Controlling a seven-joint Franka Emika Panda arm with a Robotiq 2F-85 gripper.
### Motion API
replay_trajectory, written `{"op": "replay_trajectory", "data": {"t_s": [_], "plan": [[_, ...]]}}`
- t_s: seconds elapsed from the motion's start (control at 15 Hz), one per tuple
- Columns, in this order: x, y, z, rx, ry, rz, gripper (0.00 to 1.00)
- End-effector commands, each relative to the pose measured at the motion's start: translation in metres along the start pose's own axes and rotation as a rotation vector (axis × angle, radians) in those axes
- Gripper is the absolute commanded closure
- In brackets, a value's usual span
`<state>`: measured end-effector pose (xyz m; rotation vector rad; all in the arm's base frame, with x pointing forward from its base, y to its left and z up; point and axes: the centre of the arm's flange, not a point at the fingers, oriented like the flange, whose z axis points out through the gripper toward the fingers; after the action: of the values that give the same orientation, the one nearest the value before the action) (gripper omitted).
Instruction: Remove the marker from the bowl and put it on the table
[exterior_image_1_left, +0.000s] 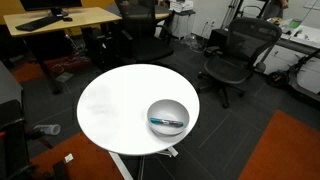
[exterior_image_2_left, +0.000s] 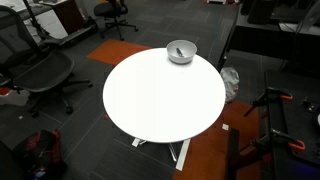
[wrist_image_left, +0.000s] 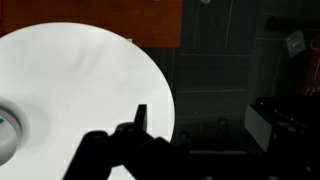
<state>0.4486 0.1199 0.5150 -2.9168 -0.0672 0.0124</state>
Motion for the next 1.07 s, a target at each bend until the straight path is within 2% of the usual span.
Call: {"op": "replay_trajectory", "data": {"t_s": [0.0, 0.47, 1.0], "plan": [[0.0, 0.0, 0.0, 0.0, 0.0, 0.0, 0.0], [0.002, 0.001, 0.001, -0.003, -0.001, 0.006, 0.0], [0.02, 0.049, 0.017, -0.026, -0.015, 0.189, 0.0]]}}
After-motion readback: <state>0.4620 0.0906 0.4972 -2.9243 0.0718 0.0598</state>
